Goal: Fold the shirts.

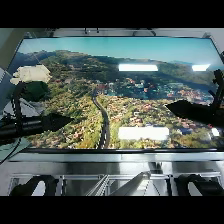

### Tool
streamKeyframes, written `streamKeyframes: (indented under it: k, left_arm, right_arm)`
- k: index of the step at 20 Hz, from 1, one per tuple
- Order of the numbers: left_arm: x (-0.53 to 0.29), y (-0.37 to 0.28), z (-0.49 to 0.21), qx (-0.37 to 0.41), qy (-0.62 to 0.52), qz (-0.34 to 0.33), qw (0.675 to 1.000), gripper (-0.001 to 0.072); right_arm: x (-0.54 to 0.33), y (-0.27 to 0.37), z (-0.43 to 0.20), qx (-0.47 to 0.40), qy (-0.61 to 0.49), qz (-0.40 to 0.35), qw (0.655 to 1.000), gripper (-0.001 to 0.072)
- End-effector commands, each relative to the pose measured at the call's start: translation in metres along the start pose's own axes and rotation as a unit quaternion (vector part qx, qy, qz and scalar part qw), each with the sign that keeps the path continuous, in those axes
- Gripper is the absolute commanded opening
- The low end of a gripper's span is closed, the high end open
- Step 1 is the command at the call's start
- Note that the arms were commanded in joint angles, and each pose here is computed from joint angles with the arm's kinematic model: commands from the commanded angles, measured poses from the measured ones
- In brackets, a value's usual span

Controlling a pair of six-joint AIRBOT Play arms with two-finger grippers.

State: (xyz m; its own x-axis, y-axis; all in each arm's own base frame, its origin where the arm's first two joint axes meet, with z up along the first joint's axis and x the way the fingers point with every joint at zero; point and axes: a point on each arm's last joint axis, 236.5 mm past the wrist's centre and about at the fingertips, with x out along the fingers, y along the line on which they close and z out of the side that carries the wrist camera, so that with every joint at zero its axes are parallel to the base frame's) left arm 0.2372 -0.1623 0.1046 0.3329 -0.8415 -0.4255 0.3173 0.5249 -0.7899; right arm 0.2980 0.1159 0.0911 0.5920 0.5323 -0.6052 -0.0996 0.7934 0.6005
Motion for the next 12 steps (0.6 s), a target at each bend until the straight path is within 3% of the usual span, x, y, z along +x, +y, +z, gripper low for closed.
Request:
streamKeyframes:
  k: [1,4,6,7,9,12]
  left_arm:
    - [0.0,0.0,0.0,0.001,0.0,0.0,1.0,0.0023]
    - [-0.005,-0.004,0.009,0.0,-0.011,0.004,1.0,0.0025]
    - [-0.05,-0.011,0.069,0.032,-0.101,0.047,0.993,0.0627]
    - [-0.081,-0.002,0.103,0.039,-0.165,0.09,0.981,0.072]
    - [-0.147,0.039,0.15,0.039,-0.248,0.201,0.947,0.072]
    - [-0.237,0.105,0.187,0.021,-0.285,0.332,0.899,0.072]
  right_arm:
    - [0.0,0.0,0.0,-0.001,0.0,0.0,1.0,0.0019]
    - [0.0,0.0,0.0,-0.001,0.0,0.0,1.0,0.0019]
    - [0.0,0.0,0.0,-0.001,0.0,0.0,1.0,0.0019]
    - [0.0,0.0,0.0,-0.001,0.0,0.0,1.0,0.0019]
    - [0.0,0.0,0.0,-0.001,0.0,0.0,1.0,0.0019]
    - [0.0,0.0,0.0,-0.001,0.0,0.0,1.0,0.0019]
